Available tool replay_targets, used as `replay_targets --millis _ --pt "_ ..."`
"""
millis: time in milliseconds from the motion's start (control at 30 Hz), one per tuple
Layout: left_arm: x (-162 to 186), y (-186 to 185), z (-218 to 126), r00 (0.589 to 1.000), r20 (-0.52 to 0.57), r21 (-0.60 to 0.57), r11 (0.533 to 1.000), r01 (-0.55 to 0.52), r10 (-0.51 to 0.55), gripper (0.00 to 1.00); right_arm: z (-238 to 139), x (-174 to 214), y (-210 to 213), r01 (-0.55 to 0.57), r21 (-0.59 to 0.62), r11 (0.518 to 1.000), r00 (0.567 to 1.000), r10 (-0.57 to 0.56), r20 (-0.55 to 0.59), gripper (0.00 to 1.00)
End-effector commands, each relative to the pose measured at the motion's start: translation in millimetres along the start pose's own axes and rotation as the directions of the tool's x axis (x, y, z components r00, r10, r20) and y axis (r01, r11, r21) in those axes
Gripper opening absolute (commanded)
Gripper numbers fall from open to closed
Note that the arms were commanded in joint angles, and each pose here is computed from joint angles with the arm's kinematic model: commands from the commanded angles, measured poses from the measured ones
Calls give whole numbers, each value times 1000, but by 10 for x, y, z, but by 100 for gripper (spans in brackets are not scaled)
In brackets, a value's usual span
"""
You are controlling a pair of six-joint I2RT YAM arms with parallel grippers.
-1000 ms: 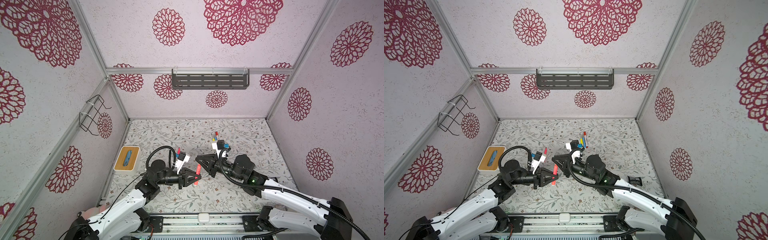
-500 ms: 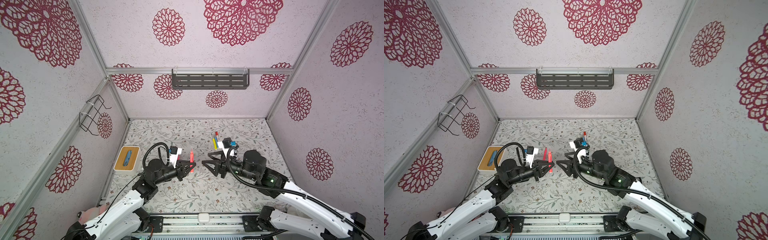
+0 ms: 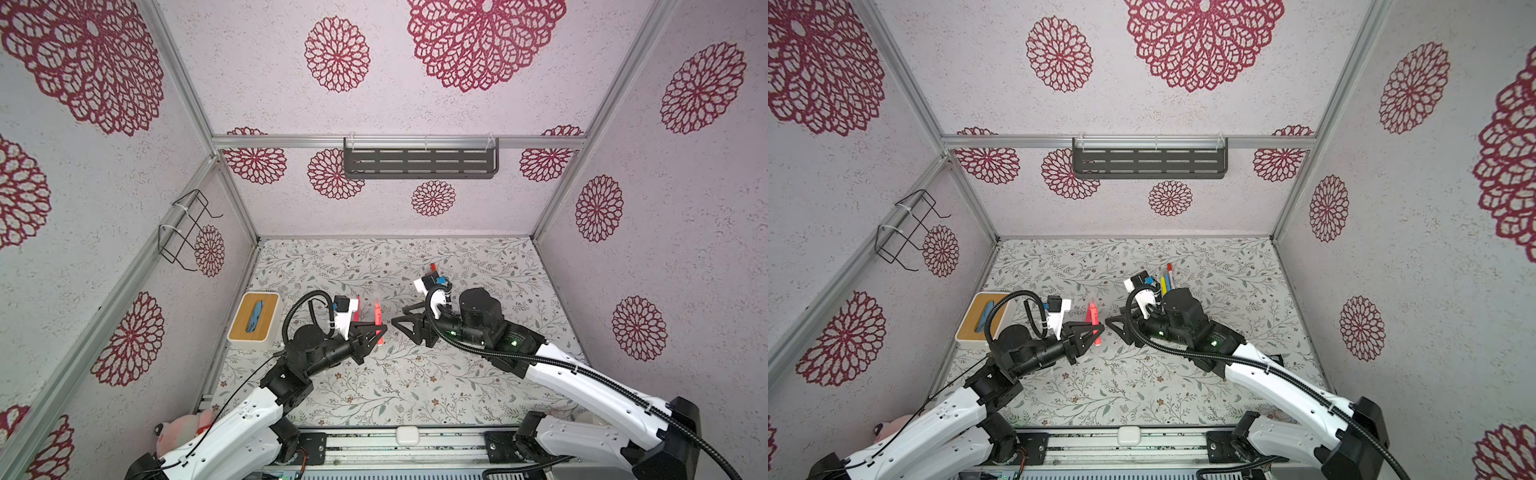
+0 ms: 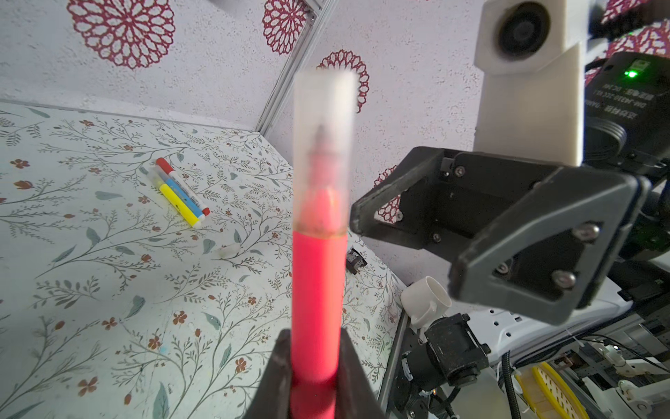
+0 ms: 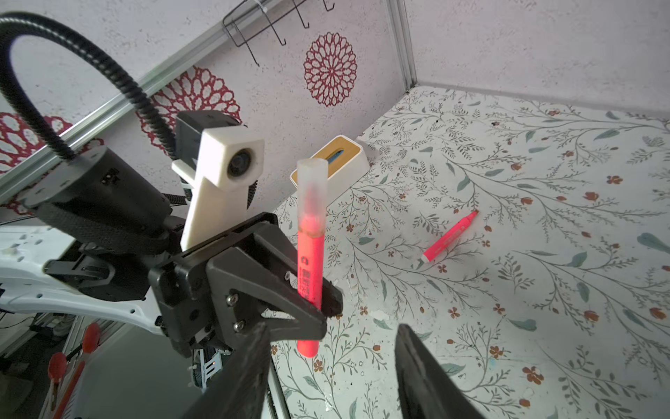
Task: Insert the pens into the pen caps
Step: 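Grip the capped pink highlighter with the right gripper while the left gripper opens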
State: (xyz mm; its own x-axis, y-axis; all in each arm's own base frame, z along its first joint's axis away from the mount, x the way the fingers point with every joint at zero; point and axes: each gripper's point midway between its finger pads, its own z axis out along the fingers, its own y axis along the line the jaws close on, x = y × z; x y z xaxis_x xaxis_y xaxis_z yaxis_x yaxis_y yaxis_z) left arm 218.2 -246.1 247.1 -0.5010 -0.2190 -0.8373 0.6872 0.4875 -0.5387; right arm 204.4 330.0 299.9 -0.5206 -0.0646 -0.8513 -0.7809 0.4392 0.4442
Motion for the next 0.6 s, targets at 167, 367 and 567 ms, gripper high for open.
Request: replay_targets --millis 167,367,567 --pt "19 -6 11 1000 10 -18 999 -27 28 0 31 -338 248 18 -105 994 997 -10 79 50" --pt "17 -25 27 999 11 -18 999 -33 33 0 99 -315 227 8 -108 994 998 -1 68 47" --pt "18 -55 43 999 11 -12 999 -39 39 0 172 -278 221 -3 -120 993 999 9 51 46"
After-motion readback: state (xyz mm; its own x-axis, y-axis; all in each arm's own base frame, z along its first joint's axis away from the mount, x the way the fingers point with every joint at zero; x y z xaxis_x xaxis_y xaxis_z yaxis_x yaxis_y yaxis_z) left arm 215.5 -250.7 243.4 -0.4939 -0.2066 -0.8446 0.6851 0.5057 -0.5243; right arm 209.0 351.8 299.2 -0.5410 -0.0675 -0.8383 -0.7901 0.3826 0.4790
